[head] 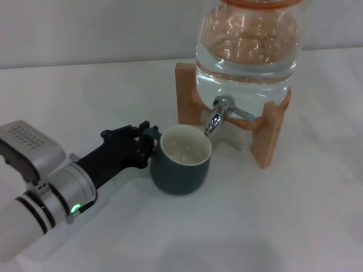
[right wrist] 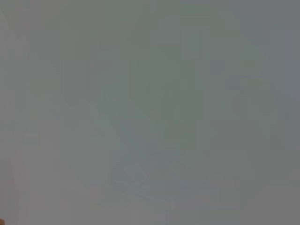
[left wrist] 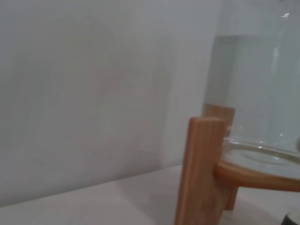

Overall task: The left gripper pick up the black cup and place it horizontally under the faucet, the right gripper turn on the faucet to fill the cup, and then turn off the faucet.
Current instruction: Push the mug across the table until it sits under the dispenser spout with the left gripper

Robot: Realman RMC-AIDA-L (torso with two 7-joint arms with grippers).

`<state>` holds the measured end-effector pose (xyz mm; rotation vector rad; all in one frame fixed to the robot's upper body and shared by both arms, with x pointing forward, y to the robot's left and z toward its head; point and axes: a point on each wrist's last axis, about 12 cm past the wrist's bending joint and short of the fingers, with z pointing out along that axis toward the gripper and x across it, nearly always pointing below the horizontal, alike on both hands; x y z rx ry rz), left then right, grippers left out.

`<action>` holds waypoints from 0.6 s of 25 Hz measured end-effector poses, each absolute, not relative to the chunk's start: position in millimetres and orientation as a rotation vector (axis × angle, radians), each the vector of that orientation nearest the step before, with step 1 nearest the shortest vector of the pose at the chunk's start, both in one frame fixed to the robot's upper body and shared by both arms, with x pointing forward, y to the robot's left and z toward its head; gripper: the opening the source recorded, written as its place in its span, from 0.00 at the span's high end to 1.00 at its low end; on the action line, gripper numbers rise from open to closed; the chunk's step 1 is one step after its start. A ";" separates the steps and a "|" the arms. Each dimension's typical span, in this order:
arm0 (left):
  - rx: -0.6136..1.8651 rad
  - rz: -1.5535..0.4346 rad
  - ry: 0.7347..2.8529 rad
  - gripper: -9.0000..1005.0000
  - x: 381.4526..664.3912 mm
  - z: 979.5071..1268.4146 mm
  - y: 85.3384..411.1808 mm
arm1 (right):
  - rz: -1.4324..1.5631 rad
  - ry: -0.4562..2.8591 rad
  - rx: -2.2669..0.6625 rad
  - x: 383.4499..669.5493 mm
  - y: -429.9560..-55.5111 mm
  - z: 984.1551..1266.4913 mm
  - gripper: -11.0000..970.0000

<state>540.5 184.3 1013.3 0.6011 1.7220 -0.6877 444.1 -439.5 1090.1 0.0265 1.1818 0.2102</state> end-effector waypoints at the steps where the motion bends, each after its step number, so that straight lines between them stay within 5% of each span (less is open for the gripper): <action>1: 0.607 -0.692 1.719 0.83 541.0 1014.1 180.7 | 0.211 1.181 0.027 444.5 -439.3 1090.1 0.12; 15: 0.652 -0.686 1.743 0.83 550.8 1018.0 155.1 | 0.213 1.195 0.031 450.1 -436.7 1088.5 0.12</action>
